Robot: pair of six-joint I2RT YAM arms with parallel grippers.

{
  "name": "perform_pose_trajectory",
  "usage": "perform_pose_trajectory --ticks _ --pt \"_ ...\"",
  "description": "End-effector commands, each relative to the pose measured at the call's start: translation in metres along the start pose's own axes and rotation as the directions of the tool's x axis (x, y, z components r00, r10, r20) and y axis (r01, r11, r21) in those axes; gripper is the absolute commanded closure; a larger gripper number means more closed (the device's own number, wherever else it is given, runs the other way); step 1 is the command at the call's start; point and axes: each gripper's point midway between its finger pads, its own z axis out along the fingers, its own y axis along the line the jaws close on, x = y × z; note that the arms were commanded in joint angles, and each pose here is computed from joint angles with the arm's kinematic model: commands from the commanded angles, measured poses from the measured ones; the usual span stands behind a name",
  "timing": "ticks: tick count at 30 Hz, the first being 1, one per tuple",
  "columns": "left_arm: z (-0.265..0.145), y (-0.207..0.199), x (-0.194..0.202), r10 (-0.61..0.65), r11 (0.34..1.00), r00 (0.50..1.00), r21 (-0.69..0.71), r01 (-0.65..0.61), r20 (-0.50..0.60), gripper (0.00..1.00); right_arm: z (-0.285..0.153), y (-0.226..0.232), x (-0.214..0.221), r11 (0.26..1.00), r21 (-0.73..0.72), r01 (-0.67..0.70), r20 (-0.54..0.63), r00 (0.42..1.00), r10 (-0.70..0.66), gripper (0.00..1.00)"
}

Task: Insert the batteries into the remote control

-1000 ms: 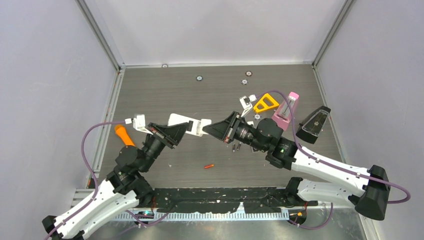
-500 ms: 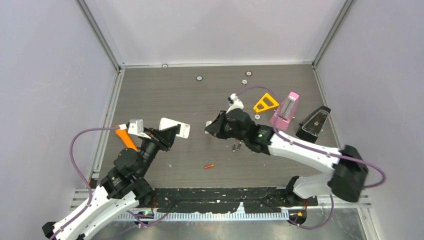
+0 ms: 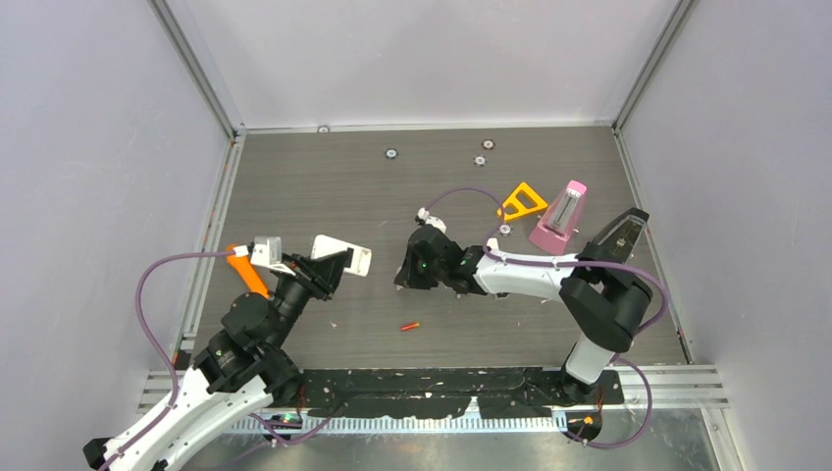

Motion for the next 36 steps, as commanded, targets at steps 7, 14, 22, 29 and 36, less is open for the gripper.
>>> perform_pose_trajectory --ticks 7,14,22,29,36 --pt "-0.001 -0.014 -0.018 -0.043 0.998 0.998 0.043 0.041 0.043 1.0 0.027 0.027 -0.002 0.976 -0.208 -0.061 -0.04 0.998 0.054 0.88" --pt "-0.001 -0.014 -0.019 -0.039 0.998 0.998 0.043 0.037 0.044 1.0 0.031 -0.008 0.008 0.993 -0.089 -0.076 -0.069 0.995 0.07 0.49" --pt "-0.003 -0.019 -0.018 -0.039 0.997 0.999 0.071 0.036 0.031 1.0 -0.016 -0.008 -0.002 0.99 -0.122 -0.064 0.001 0.998 0.065 0.13" --pt "-0.008 -0.04 -0.025 -0.105 0.982 0.994 0.159 0.101 0.016 1.0 -0.095 0.042 -0.026 0.915 -0.402 0.032 0.129 0.991 0.023 0.11" --pt "-0.016 -0.065 -0.036 -0.284 0.927 0.959 0.251 0.278 -0.016 1.0 -0.202 0.11 -0.035 0.614 -0.767 0.184 0.26 0.965 0.037 0.05"
